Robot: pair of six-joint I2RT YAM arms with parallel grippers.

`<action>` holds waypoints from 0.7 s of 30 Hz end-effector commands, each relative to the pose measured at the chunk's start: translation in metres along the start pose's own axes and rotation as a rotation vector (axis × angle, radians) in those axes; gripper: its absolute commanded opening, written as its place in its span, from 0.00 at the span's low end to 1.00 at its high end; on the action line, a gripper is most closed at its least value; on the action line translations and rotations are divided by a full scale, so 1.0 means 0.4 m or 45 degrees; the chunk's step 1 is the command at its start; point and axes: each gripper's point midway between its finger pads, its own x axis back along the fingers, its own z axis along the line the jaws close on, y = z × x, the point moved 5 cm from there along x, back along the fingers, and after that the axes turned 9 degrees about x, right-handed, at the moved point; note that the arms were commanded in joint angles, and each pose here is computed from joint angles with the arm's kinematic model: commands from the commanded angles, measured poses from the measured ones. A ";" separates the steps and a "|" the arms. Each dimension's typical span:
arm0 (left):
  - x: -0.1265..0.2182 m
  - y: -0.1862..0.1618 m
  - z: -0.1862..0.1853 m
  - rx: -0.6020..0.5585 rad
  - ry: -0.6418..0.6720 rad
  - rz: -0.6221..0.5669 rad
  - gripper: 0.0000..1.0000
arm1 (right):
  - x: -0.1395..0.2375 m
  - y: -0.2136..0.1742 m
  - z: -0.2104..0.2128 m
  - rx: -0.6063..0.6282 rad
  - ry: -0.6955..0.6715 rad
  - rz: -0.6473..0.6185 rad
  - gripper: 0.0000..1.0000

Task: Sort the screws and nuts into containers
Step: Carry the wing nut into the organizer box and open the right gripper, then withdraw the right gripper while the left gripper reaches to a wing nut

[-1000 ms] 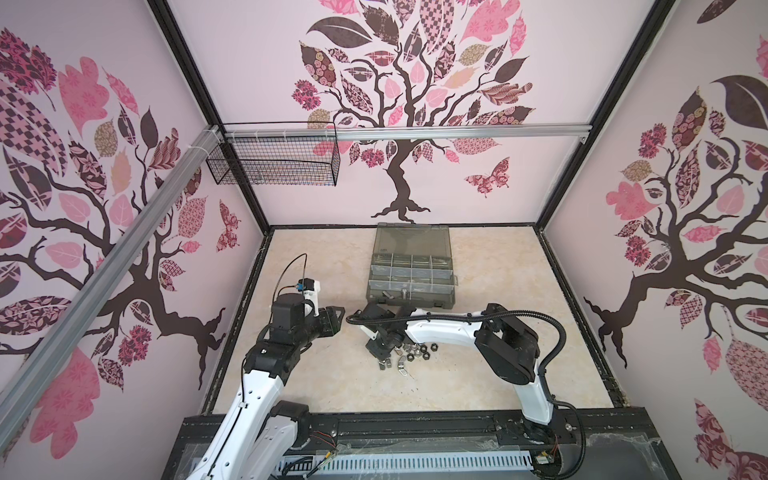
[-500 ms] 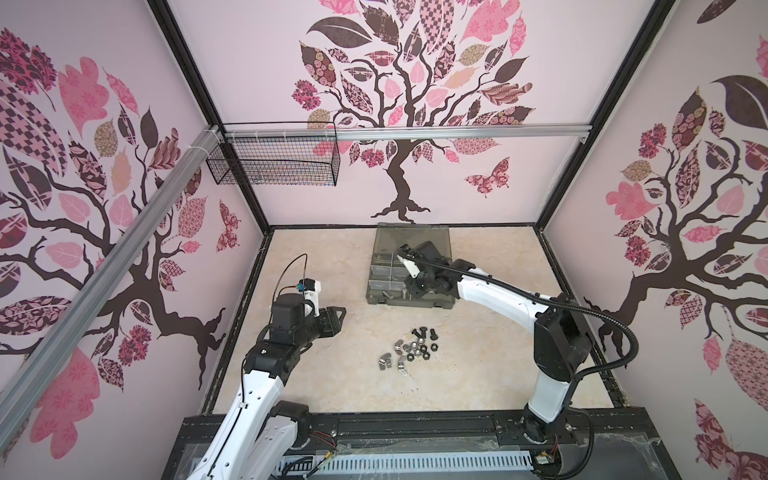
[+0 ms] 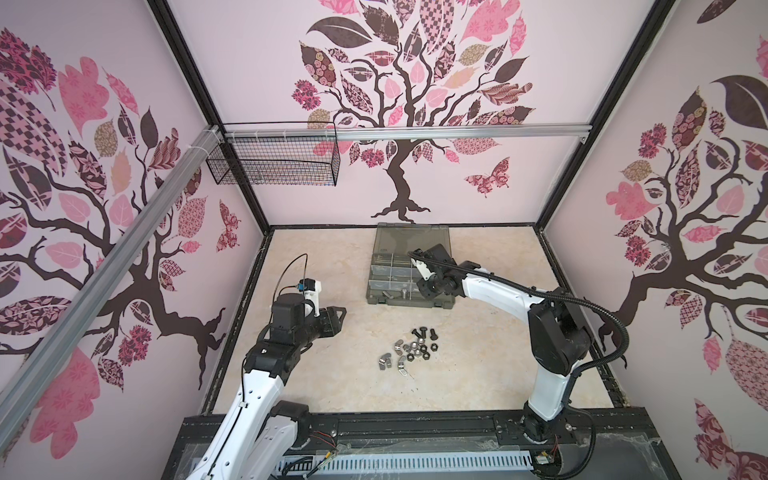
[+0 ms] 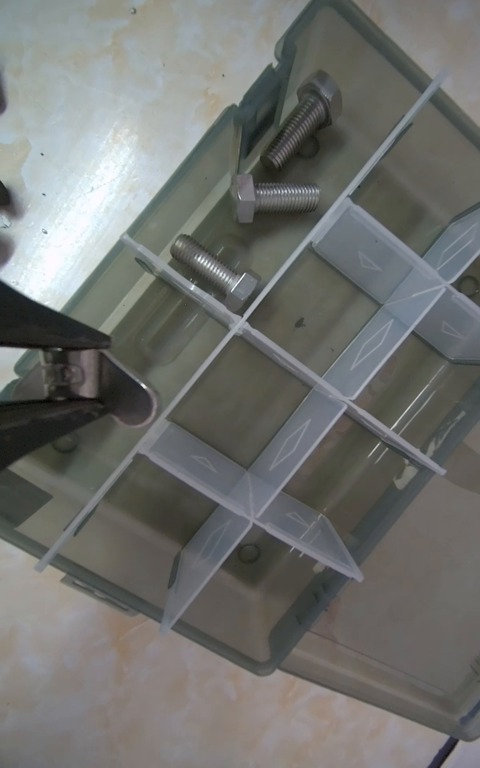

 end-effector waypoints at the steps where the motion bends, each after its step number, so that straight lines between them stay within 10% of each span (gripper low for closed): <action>1: -0.009 -0.014 0.011 -0.004 -0.008 0.003 0.51 | -0.032 -0.014 0.008 0.004 0.009 0.027 0.24; 21: -0.021 -0.041 0.001 0.042 -0.048 0.092 0.49 | 0.142 -0.014 0.003 -0.131 0.040 -0.161 0.38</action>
